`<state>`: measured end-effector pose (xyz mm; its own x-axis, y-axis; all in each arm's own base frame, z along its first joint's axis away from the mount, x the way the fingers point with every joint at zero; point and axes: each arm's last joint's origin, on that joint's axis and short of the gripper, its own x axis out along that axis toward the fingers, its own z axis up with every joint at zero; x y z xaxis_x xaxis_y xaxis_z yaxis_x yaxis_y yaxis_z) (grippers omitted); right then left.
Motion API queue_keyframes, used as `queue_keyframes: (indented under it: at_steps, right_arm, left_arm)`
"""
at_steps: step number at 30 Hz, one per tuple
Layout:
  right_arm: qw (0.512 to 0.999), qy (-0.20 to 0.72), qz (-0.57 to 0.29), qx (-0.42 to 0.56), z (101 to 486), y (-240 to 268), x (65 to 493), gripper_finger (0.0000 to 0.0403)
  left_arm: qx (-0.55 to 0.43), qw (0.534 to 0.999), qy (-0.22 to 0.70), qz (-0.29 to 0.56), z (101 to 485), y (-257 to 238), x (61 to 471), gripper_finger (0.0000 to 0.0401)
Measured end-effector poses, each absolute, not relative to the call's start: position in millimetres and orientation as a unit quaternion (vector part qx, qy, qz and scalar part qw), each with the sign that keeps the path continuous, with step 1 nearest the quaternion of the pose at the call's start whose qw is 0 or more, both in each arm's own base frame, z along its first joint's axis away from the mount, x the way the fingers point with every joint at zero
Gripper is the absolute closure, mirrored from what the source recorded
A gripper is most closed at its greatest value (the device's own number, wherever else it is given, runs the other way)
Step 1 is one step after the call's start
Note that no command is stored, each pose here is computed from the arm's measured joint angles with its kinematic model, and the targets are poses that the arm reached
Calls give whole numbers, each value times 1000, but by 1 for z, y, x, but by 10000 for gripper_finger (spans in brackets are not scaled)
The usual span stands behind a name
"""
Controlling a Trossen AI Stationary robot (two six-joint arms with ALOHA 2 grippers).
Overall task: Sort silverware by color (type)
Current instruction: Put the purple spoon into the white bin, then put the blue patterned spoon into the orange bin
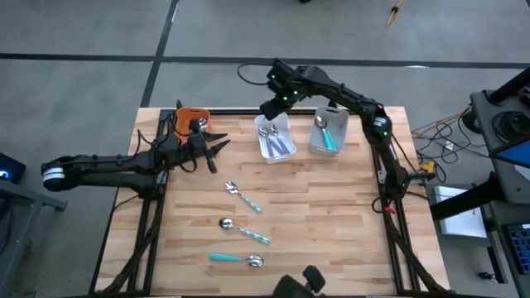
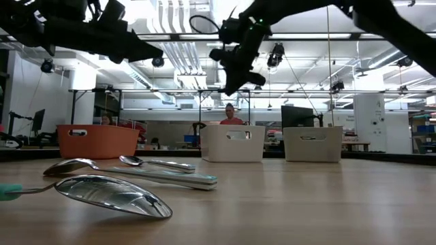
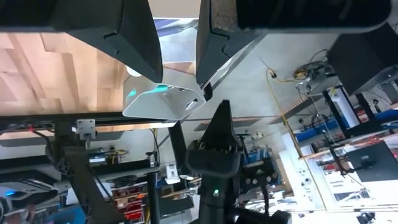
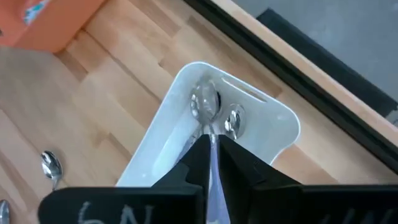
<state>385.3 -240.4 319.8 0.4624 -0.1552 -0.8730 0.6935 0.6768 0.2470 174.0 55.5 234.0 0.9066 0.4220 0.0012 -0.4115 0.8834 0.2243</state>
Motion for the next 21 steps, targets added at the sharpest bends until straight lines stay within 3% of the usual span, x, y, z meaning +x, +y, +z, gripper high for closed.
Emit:
queue_keyframes:
  at_steps: [7, 21]
  right_arm:
    - [786, 474, -235, 321, 296, -241, 402, 395]
    - [793, 515, -216, 244, 307, -194, 412, 395]
  left_arm:
    - [109, 970, 24, 215, 234, 56, 174, 322]
    - [102, 971, 26, 214, 233, 56, 174, 322]
